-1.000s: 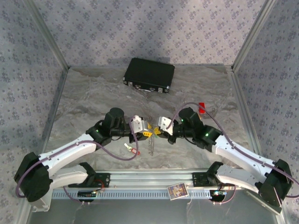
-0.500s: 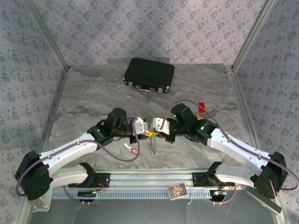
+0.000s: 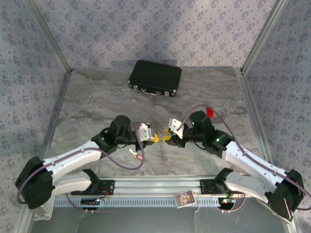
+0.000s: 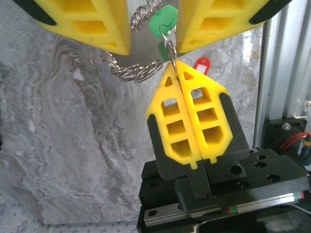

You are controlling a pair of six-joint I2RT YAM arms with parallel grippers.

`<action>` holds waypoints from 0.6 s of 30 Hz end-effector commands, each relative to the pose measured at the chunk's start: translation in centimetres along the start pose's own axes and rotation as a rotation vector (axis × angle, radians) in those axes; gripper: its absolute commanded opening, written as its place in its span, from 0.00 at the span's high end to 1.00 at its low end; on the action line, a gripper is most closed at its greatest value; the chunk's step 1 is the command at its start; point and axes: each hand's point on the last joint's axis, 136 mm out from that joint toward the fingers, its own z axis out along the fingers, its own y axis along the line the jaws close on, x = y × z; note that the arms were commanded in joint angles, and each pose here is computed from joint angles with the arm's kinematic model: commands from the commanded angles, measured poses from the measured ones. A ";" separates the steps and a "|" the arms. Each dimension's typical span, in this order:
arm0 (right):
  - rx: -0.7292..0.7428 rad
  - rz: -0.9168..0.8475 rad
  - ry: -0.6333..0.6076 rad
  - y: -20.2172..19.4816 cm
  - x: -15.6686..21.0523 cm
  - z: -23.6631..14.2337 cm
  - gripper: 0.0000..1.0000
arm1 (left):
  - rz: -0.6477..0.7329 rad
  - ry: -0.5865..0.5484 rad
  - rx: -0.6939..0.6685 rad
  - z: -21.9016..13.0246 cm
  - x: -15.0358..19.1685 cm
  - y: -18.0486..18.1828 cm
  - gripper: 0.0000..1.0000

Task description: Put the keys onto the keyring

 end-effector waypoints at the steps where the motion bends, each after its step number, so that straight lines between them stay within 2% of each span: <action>1: -0.023 0.033 -0.063 0.3 -1.3 0.0 0.70 | 0.048 -0.124 0.014 -0.5 -3.2 -0.3 1.00; 12: -0.062 0.037 -0.023 0.6 -0.2 0.9 0.73 | 0.035 -0.129 0.018 -0.4 -3.2 -0.3 1.00; 15: -0.060 0.027 -0.029 0.5 -0.5 0.9 0.80 | 0.034 -0.133 0.020 -0.4 -3.3 -0.3 1.00; 18: -0.069 0.020 -0.029 0.5 -0.7 0.9 0.92 | 0.032 -0.138 0.019 -0.4 -3.4 -0.3 1.00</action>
